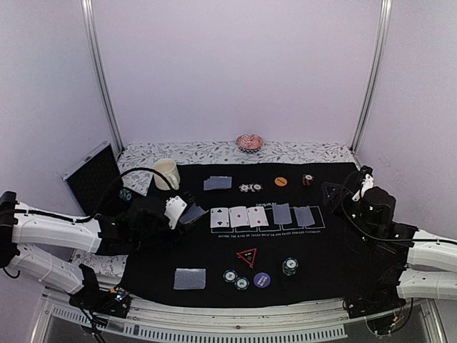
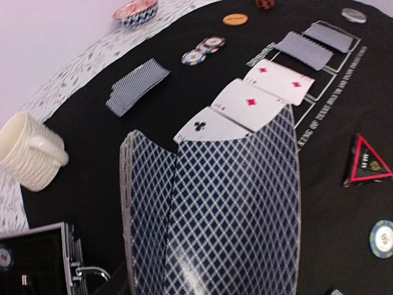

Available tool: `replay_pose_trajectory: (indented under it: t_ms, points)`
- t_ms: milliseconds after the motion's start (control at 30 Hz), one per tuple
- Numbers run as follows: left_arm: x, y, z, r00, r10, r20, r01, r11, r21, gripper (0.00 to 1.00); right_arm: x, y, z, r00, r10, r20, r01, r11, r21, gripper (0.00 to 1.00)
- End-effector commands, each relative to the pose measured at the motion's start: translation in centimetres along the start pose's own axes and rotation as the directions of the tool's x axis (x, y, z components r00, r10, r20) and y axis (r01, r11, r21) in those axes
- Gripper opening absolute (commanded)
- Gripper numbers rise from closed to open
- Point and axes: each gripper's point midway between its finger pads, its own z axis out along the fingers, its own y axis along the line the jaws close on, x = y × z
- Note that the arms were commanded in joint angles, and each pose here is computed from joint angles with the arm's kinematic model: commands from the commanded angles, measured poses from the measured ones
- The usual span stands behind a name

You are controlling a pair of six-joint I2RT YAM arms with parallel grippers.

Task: Distribute texas hold em gaming equipment
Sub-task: Distribute the poker card in the community card area, then place the poker card on the poker table mat.

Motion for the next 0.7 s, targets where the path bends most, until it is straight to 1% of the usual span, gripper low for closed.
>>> replay_pose_trajectory:
  t_ms: [0, 200, 300, 433, 667]
  points:
    - [2.7, 3.0, 0.5, 0.983, -0.183, -0.027, 0.174, 0.966, -0.192, 0.45, -0.7, 0.8, -1.0, 0.992, -0.121, -0.02, 0.12, 0.992, -0.029, 0.69]
    - [7.3, 3.9, 1.1, 0.955, -0.279, -0.103, 0.241, 0.928, -0.283, 0.45, -2.1, 1.6, -1.9, 0.991, -0.131, -0.001, 0.131, 0.99, -0.048, 0.69]
    - [8.6, 3.9, 1.6, 0.944, -0.306, -0.126, 0.258, 0.919, -0.299, 0.46, -2.4, 1.9, -2.0, 0.989, -0.147, 0.0, 0.147, 0.988, -0.054, 0.69]
    - [9.5, 3.4, 2.4, 0.932, -0.332, -0.145, 0.284, 0.918, -0.278, 0.48, -2.8, 2.1, -2.1, 0.988, -0.153, 0.003, 0.152, 0.987, -0.053, 0.69]
    - [11.0, 2.3, 3.5, 0.91, -0.369, -0.19, 0.326, 0.919, -0.221, 0.57, -3.1, 2.3, -2.3, 0.989, -0.144, 0.014, 0.145, 0.988, -0.058, 0.69]
